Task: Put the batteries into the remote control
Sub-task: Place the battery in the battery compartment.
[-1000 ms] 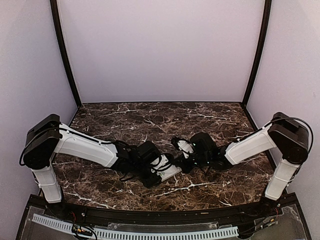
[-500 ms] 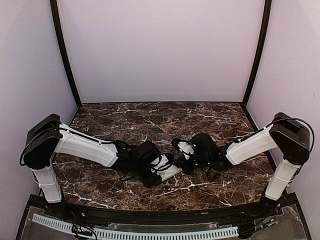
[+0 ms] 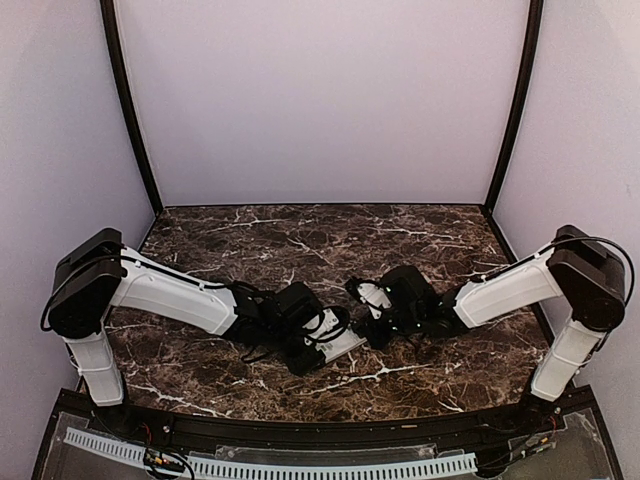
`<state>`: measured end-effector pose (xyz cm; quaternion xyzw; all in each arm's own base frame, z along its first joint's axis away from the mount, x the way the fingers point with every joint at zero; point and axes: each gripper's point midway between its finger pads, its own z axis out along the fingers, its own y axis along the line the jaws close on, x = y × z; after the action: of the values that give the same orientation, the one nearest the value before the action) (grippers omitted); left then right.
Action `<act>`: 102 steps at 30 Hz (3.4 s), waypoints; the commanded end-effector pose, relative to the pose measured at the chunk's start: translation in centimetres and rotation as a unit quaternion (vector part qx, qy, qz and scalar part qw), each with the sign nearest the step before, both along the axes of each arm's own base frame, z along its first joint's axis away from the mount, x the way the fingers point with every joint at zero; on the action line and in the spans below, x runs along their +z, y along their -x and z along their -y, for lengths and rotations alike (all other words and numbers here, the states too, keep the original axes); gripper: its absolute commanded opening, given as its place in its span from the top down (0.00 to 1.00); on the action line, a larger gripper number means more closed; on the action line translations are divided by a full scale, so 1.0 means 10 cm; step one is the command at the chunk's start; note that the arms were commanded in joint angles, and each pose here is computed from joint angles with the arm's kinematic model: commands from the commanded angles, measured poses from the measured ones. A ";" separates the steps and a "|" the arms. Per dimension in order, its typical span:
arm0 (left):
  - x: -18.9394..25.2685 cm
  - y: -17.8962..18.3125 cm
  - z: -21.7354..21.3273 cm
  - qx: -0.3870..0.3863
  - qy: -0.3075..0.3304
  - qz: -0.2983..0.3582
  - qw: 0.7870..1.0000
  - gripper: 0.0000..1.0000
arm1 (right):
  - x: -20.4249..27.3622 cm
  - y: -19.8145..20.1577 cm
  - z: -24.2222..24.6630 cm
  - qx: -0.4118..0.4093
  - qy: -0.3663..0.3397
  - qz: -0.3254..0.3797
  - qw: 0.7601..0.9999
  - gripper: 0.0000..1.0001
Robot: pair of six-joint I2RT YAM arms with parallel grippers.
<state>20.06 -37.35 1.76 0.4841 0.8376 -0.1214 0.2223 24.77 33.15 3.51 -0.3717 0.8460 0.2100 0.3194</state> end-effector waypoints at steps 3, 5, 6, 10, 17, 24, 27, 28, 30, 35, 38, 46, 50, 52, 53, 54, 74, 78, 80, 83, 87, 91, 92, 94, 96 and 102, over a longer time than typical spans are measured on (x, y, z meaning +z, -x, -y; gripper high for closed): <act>-0.46 0.19 -0.47 0.003 -0.106 -0.041 0.994 1.00 | -0.35 -0.05 0.39 -0.071 0.102 -0.038 0.992 1.00; -0.46 0.18 -0.47 0.005 -0.107 -0.040 0.993 1.00 | -0.42 -0.04 0.46 -0.090 0.123 -0.053 0.987 1.00; -0.46 0.18 -0.48 0.008 -0.108 -0.039 0.993 1.00 | -0.44 -0.04 0.49 -0.097 0.129 -0.058 0.985 1.00; -0.46 0.16 -0.49 0.014 -0.110 -0.035 0.993 1.00 | -0.51 0.02 0.56 -0.115 0.135 -0.076 0.981 1.00; -0.44 0.08 -0.53 0.032 -0.115 -0.026 0.993 1.00 | -0.62 0.12 0.58 -0.113 0.147 -0.112 0.976 1.00; -0.41 0.05 -0.54 0.033 -0.116 -0.023 0.992 1.00 | -0.59 0.19 0.63 -0.120 0.156 -0.128 0.972 1.00; -0.34 0.01 -0.53 0.030 -0.111 -0.019 0.993 1.00 | -0.61 0.20 0.62 -0.118 0.159 -0.133 0.971 1.00; -0.31 0.00 -0.51 0.027 -0.107 -0.019 0.994 1.00 | -0.63 0.20 0.61 -0.117 0.160 -0.135 0.971 1.00; -0.25 -0.04 -0.49 0.022 -0.102 -0.015 0.994 1.00 | -0.62 0.21 0.61 -0.114 0.158 -0.136 0.971 1.00; -0.16 -0.09 -0.43 -0.022 -0.103 -0.014 0.994 1.00 | -0.58 0.22 0.61 -0.115 0.149 -0.133 0.973 1.00; -0.19 -0.13 -0.50 -0.052 -0.134 0.003 0.990 1.00 | -0.60 0.24 0.63 -0.118 0.150 -0.139 0.972 1.00; -0.32 -0.17 -0.68 -0.054 -0.147 -0.032 0.987 1.00 | -0.67 0.33 0.57 -0.120 0.138 -0.152 0.971 1.00; -0.36 -0.11 -0.69 -0.063 -0.146 -0.048 0.986 1.00 | -0.70 0.35 0.59 -0.131 0.145 -0.158 0.968 1.00; -0.38 -0.09 -0.74 -0.067 -0.155 -0.051 0.984 1.00 | -0.68 0.35 0.63 -0.142 0.149 -0.157 0.966 1.00; -0.39 -0.08 -0.77 -0.067 -0.160 -0.051 0.984 1.00 | -0.67 0.35 0.66 -0.147 0.153 -0.155 0.965 1.00; -0.40 -0.08 -0.79 -0.065 -0.163 -0.052 0.983 1.00 | -0.65 0.34 0.68 -0.153 0.157 -0.152 0.964 1.00; -0.42 -0.10 -0.84 -0.065 -0.173 -0.044 0.982 1.00 | -0.68 0.39 0.94 -0.202 0.202 -0.162 0.945 0.97; -0.42 -0.10 -0.84 -0.064 -0.174 -0.044 0.982 1.00 | -0.70 0.41 0.97 -0.211 0.205 -0.162 0.942 0.96; -0.42 -0.10 -0.84 -0.065 -0.175 -0.043 0.982 1.00 | -0.69 0.40 1.00 -0.215 0.209 -0.161 0.940 0.93; -0.41 -0.10 -0.84 -0.065 -0.173 -0.043 0.982 1.00 | -0.71 0.41 1.04 -0.226 0.218 -0.164 0.935 0.90; -0.41 -0.11 -0.83 -0.065 -0.173 -0.043 0.982 1.00 | -0.75 0.42 1.08 -0.235 0.230 -0.167 0.930 0.88; -0.40 -0.10 -0.83 -0.066 -0.171 -0.044 0.982 1.00 | -0.78 0.41 1.11 -0.241 0.243 -0.167 0.925 0.88; -0.41 -0.10 -0.84 -0.066 -0.172 -0.044 0.982 1.00 | -0.79 0.41 1.11 -0.243 0.246 -0.167 0.923 0.88; -0.40 -0.10 -0.84 -0.066 -0.172 -0.043 0.982 1.00 | -0.78 0.40 1.11 -0.244 0.245 -0.166 0.923 0.88; -0.40 -0.10 -0.83 -0.067 -0.171 -0.042 0.982 1.00 | -0.75 0.40 1.11 -0.243 0.243 -0.165 0.924 0.88; -0.39 -0.10 -0.82 -0.069 -0.169 -0.043 0.982 1.00 | -0.54 0.34 0.94 -0.211 0.216 -0.153 0.941 0.82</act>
<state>22.04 -36.30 1.78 0.5720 0.7889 -0.1130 0.1941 24.14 32.38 2.55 -0.1929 0.9402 0.1706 0.2230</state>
